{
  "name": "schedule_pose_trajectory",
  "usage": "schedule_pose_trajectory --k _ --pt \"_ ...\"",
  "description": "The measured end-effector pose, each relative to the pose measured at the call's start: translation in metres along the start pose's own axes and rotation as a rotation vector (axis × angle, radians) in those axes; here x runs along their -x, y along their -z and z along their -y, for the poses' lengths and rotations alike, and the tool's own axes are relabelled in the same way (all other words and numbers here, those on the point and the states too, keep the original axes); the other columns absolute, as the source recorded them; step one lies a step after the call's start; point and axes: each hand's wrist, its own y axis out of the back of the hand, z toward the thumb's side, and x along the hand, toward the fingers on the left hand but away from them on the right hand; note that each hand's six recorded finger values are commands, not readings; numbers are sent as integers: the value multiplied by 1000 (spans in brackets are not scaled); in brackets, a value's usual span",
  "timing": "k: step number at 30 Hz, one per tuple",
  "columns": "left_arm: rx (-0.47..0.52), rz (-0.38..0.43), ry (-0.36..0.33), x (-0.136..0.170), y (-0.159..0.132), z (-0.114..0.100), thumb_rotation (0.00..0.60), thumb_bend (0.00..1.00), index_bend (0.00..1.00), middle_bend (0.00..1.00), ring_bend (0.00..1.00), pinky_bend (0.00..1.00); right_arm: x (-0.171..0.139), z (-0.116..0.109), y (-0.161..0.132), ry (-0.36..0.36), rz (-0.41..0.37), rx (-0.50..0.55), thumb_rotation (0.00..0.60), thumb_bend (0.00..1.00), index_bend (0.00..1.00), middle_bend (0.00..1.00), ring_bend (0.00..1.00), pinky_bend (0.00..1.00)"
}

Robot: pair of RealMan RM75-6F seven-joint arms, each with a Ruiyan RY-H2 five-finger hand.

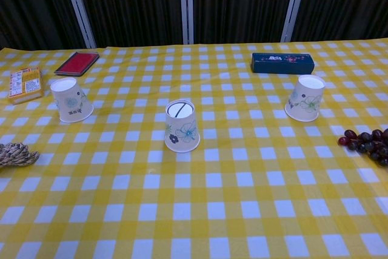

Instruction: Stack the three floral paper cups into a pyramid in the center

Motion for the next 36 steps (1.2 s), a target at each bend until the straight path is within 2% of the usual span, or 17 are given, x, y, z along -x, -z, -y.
schedule_pose_trajectory --k 13,21,25,26,30,33,36 --pt "4 3 9 -2 -2 2 600 136 0 0 0 0 1 -1 0 8 0 7 600 72 0 0 0 0" --pt "23 2 3 -15 -3 2 600 135 0 0 0 0 8 1 5 4 12 8 600 73 4 0 0 0" --pt "25 7 1 -28 -6 1 600 200 5 0 0 0 13 6 8 -9 21 5 600 72 9 0 0 0" --pt "24 10 2 -33 -7 1 600 217 18 0 0 0 15 7 9 -11 22 5 600 72 11 0 0 0" --pt "26 14 24 -53 -10 2 600 323 178 0 0 0 21 11 10 -21 28 5 600 72 14 0 0 0" --pt "43 16 57 -74 -13 5 600 326 248 0 0 0 25 13 12 -27 31 9 600 72 20 0 0 0" --pt "62 22 106 -97 -18 10 600 326 266 0 0 0 28 14 12 -29 32 13 600 72 29 0 0 0"
